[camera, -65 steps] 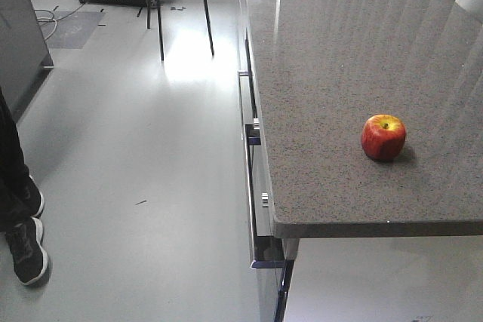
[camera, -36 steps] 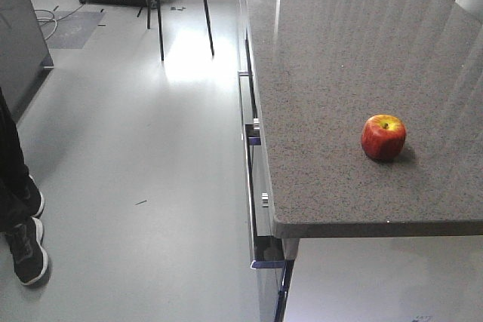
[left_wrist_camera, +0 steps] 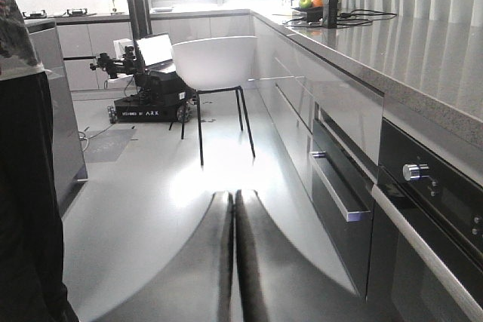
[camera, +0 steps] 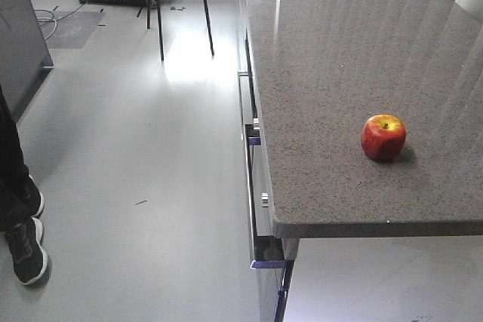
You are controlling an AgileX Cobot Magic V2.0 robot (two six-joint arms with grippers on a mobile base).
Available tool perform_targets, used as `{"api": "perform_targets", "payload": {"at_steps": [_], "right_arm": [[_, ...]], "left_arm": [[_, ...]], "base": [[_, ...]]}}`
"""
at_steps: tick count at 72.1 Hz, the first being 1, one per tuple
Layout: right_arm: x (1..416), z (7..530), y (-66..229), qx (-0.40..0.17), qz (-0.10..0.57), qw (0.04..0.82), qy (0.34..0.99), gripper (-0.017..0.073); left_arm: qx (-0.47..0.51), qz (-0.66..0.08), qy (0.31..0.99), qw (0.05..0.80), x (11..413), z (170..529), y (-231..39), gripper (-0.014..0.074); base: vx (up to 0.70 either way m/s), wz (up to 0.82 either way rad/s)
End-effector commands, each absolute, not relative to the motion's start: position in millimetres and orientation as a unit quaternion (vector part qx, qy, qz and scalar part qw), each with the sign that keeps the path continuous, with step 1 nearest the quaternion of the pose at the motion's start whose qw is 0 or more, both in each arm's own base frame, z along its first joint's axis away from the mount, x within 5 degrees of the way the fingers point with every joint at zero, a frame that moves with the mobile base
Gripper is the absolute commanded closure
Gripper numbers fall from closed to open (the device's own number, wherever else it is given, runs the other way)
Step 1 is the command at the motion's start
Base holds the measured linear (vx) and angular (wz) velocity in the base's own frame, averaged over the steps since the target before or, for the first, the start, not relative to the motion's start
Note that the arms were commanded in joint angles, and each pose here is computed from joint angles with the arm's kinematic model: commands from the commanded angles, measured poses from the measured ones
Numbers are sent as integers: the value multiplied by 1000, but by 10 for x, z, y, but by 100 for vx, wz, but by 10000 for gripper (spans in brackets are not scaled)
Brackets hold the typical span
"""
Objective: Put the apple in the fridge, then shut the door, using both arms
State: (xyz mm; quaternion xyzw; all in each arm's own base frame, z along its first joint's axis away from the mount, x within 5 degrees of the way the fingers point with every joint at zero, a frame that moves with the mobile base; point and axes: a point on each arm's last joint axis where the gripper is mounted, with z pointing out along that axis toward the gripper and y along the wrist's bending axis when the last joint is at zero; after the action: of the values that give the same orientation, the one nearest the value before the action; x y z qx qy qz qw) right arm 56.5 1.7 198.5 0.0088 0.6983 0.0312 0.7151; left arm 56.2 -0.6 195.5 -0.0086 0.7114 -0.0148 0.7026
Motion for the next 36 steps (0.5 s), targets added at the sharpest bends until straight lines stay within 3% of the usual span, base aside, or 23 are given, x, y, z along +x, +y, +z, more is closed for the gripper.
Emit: {"api": "perform_targets", "payload": {"at_steps": [1, 11, 22, 36], "right_arm": [[557, 2113, 18, 6, 32, 765, 643, 562], [535, 2212, 17, 9, 37, 797, 603, 562], [488, 2487, -7, 50, 76, 815, 572, 562], [525, 2961, 15, 33, 65, 786, 614, 562]], "left_arm": [[-10, -20, 679, 734, 554, 2038, -7, 600], [-10, -20, 679, 734, 554, 2038, -7, 600], [-10, -20, 679, 734, 554, 2038, -7, 600], [-10, -20, 679, 734, 554, 2038, -7, 600]], "base": [[0, 0], [0, 0], [0, 0], [0, 0]]}}
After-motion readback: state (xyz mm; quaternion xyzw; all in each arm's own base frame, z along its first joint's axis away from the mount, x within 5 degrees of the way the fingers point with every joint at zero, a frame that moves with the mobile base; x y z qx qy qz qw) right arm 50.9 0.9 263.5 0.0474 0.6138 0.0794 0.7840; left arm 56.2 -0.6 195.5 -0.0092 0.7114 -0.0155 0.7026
